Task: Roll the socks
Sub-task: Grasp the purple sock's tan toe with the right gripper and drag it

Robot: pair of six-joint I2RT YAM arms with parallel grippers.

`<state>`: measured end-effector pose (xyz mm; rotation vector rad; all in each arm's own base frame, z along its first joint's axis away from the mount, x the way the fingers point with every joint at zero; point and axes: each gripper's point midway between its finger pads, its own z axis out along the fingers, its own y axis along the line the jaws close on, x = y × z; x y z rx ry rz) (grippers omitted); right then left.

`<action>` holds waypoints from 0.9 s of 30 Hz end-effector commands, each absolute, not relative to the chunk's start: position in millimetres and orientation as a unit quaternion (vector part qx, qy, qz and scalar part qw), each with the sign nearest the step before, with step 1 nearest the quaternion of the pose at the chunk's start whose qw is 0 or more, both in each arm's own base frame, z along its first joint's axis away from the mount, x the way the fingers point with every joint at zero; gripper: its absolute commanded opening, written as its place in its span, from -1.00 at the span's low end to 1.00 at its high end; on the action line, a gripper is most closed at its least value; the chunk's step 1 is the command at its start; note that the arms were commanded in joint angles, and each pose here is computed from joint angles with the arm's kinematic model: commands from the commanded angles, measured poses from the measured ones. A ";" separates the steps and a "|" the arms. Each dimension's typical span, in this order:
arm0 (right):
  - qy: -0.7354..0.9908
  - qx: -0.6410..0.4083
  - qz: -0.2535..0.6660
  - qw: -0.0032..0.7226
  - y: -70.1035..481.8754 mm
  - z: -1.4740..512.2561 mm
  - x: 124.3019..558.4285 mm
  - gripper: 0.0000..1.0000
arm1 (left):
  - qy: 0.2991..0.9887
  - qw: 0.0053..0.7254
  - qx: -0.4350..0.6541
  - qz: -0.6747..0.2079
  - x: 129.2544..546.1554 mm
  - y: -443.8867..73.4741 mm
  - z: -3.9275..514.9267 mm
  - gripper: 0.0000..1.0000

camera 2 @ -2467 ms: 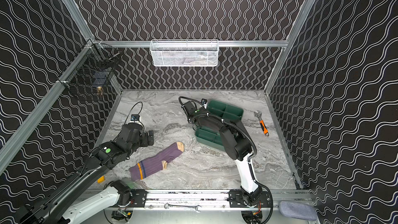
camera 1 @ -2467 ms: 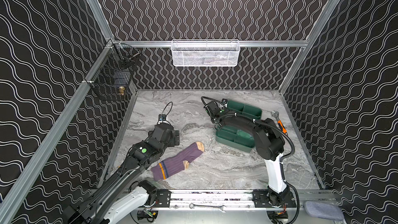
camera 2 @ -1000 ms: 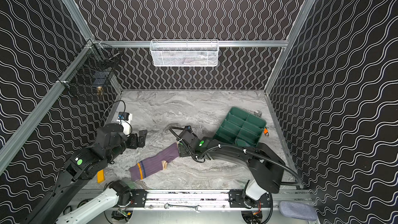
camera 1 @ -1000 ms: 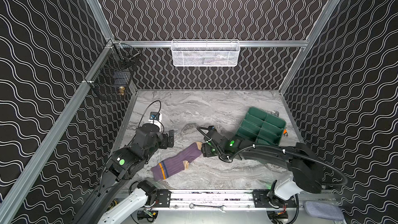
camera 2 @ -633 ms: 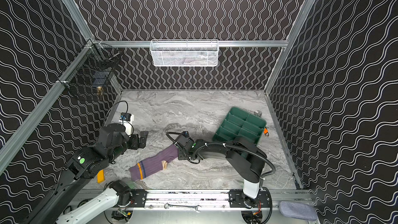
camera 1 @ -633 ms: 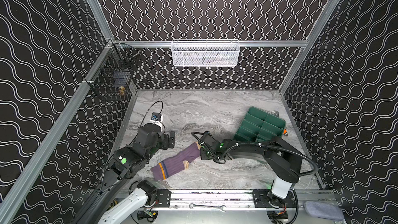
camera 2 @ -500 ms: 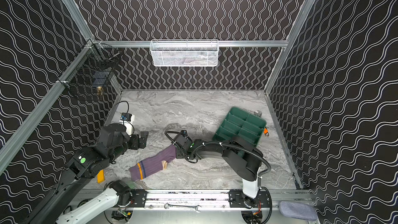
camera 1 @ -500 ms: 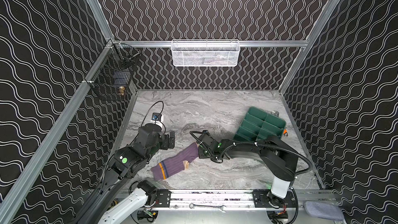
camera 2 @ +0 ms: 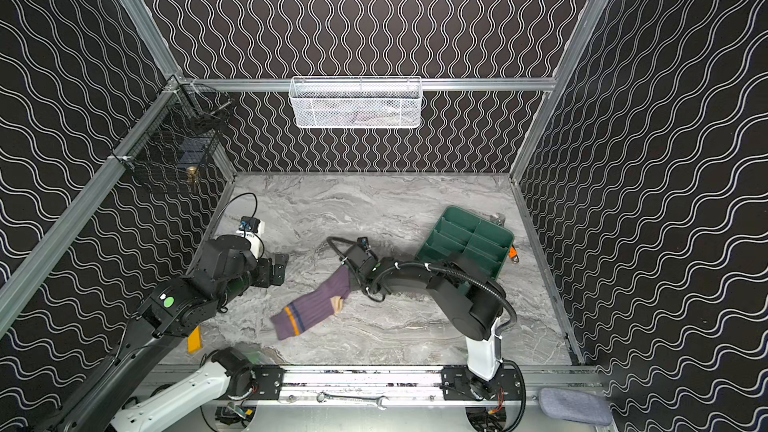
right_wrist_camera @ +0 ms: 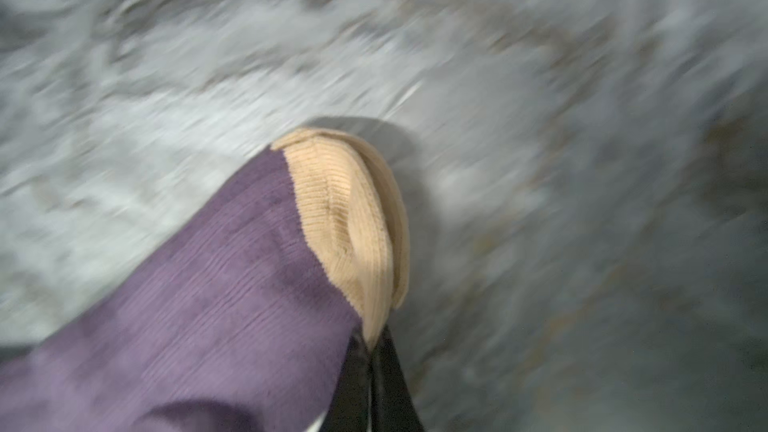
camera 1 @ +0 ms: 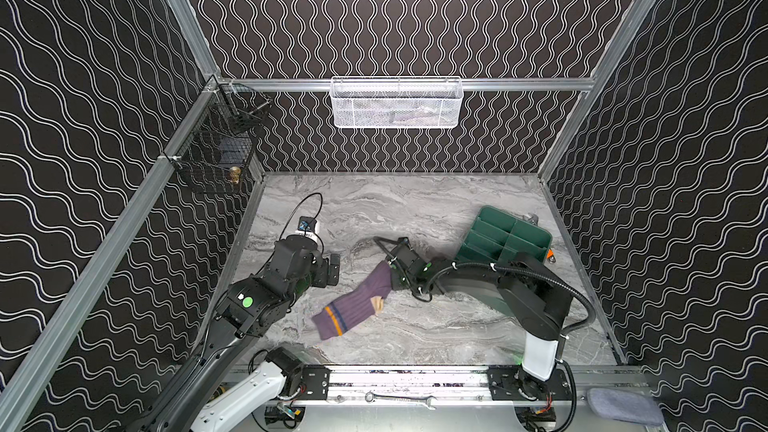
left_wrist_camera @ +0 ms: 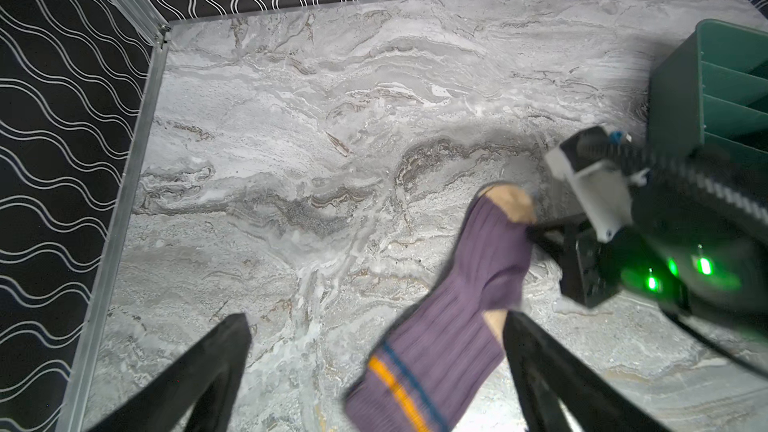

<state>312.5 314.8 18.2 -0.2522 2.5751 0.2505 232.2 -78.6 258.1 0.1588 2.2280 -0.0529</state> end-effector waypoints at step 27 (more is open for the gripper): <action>0.778 -0.466 0.203 0.371 423.4 105.3 222.8 0.29 | 0.869 0.493 -0.012 0.029 237.2 -46.4 289.9 0.98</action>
